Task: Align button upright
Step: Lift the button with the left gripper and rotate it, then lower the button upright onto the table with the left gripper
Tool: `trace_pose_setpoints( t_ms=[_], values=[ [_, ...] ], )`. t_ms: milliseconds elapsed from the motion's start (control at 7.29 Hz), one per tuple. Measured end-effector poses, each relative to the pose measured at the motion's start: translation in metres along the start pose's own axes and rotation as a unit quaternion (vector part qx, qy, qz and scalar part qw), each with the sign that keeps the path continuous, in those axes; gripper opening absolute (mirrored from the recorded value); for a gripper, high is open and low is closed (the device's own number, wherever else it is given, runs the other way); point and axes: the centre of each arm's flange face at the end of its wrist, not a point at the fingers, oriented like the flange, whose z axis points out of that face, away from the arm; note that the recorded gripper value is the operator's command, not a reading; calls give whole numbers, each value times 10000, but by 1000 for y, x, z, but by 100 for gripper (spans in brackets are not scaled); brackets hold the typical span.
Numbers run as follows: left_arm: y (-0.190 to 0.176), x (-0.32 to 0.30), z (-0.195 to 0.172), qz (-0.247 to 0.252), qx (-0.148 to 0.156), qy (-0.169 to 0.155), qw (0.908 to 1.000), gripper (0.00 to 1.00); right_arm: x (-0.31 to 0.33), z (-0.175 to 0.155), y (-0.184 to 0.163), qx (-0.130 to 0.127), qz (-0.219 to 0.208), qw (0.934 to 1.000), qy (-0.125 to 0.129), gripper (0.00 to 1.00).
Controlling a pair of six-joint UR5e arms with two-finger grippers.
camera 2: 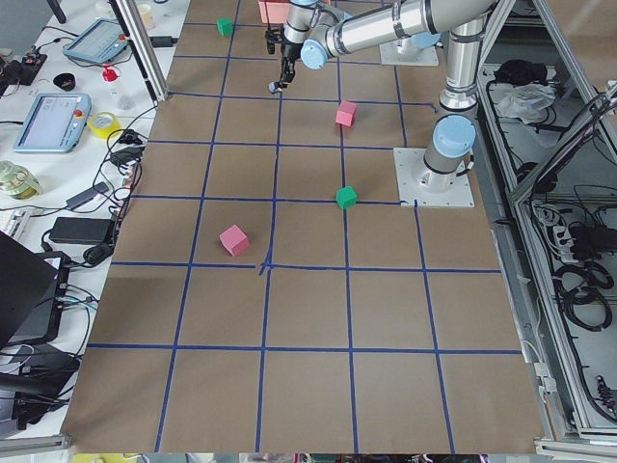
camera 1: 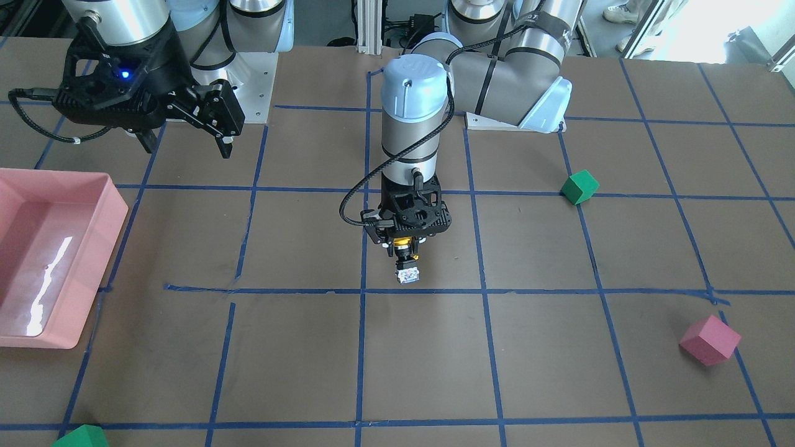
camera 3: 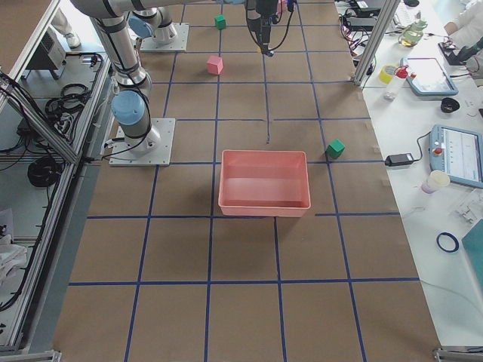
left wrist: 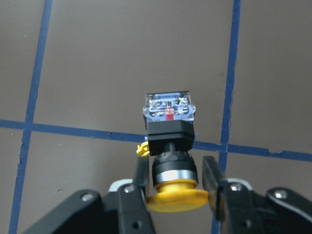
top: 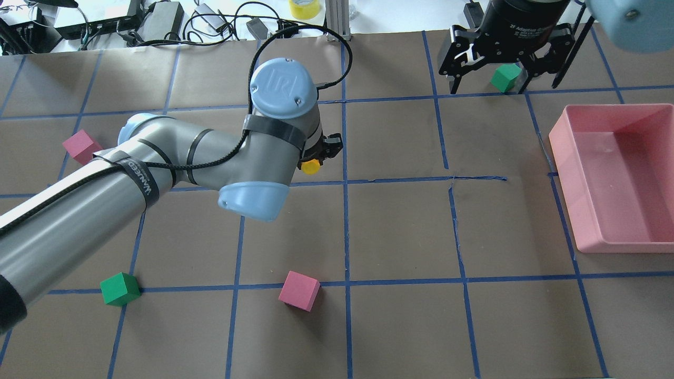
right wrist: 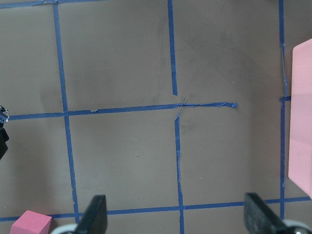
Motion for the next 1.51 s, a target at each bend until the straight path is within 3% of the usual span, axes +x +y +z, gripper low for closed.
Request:
trace_pose_setpoints(
  t_ms=[137, 411, 686, 960, 1097, 1509],
  values=[
    [-9, -4, -4, -357, -384, 129, 9985, 0, 0, 1, 0, -10, 2, 10000, 2, 100],
    [-24, -12, 2, -1209, -1116, 447, 9854, 0, 1, 4, 0, -39, 5, 10000, 16, 100],
    [-41, -9, 22, -2273, -1789, 830, 9537, 0, 1, 7, 1, -70, 7, 10000, 26, 100],
    [-65, -11, 47, -3134, -2505, 1295, 9068, 0, 1, 8, 1, -83, 6, 10000, 28, 100],
    [-74, -9, 61, -3349, -2727, 1384, 8912, 0, 1, 8, 1, -90, 2, 10000, 29, 100],
    [-79, -7, 106, -3694, -3078, 1188, 8687, 0, 0, 9, 2, -102, -3, 9999, 17, 100]
  ],
)
